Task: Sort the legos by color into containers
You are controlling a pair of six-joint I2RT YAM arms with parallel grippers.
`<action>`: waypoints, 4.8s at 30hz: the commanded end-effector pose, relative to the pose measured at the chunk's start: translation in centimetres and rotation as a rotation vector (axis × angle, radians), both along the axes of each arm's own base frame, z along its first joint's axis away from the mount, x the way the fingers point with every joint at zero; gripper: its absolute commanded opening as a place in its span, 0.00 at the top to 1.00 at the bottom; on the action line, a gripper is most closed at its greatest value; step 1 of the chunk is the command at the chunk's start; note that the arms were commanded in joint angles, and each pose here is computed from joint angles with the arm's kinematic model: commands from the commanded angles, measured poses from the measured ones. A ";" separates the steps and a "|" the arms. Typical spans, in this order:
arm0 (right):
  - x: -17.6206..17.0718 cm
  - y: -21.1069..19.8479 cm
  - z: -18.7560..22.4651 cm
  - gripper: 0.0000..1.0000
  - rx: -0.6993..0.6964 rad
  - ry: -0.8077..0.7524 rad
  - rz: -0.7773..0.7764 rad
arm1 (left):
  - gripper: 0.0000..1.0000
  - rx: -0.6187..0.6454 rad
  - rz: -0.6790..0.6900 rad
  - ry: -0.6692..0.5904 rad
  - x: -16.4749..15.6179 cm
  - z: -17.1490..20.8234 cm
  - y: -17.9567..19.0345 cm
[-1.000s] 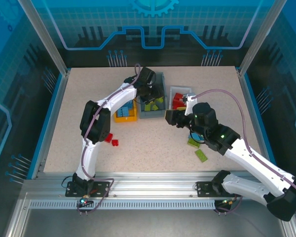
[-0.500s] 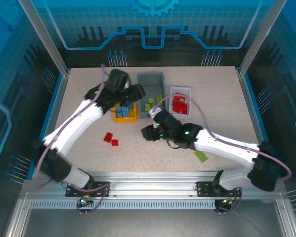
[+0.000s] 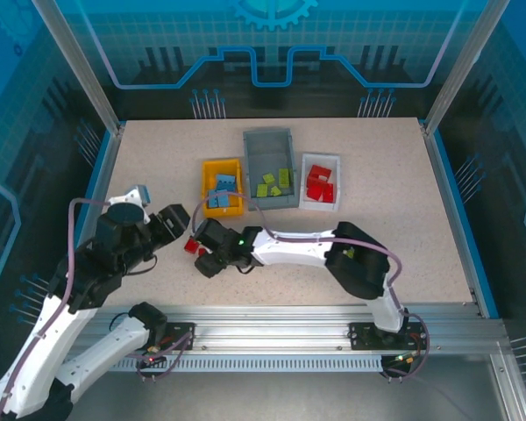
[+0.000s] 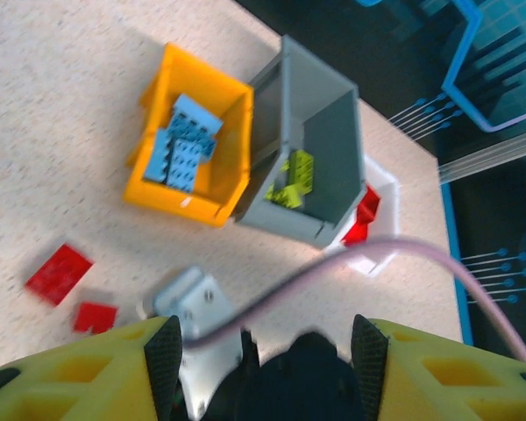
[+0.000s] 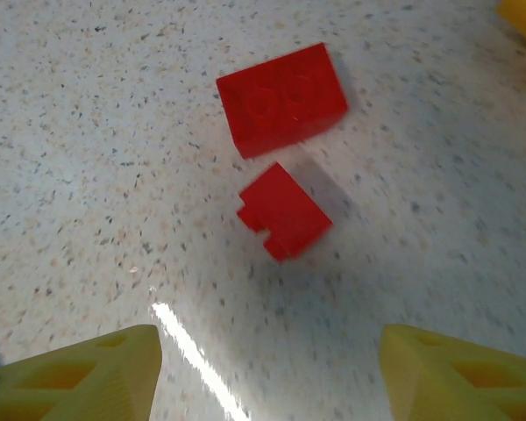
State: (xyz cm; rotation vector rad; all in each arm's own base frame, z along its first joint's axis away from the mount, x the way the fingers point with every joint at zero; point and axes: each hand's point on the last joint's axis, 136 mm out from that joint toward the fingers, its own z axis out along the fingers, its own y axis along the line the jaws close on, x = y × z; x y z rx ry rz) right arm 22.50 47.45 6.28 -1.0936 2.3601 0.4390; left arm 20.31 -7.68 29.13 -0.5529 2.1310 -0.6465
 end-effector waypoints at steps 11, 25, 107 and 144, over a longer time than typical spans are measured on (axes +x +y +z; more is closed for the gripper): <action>2.2 2.4 -4.2 0.41 -0.124 0.029 0.172 | 0.44 -0.005 -0.019 0.038 -0.4 -1.2 -0.3; 2.0 1.8 -3.0 0.76 -0.095 0.032 0.138 | 0.45 -0.013 -0.027 0.049 -0.2 -1.9 -0.7; -1.9 -44.8 21.2 0.37 0.132 -0.254 -1.030 | 0.16 0.134 -0.465 0.568 8.6 -21.6 -40.2; -2.0 -44.2 20.1 0.38 0.149 -0.220 -1.015 | 0.42 0.256 -0.394 0.658 9.7 -25.2 -39.1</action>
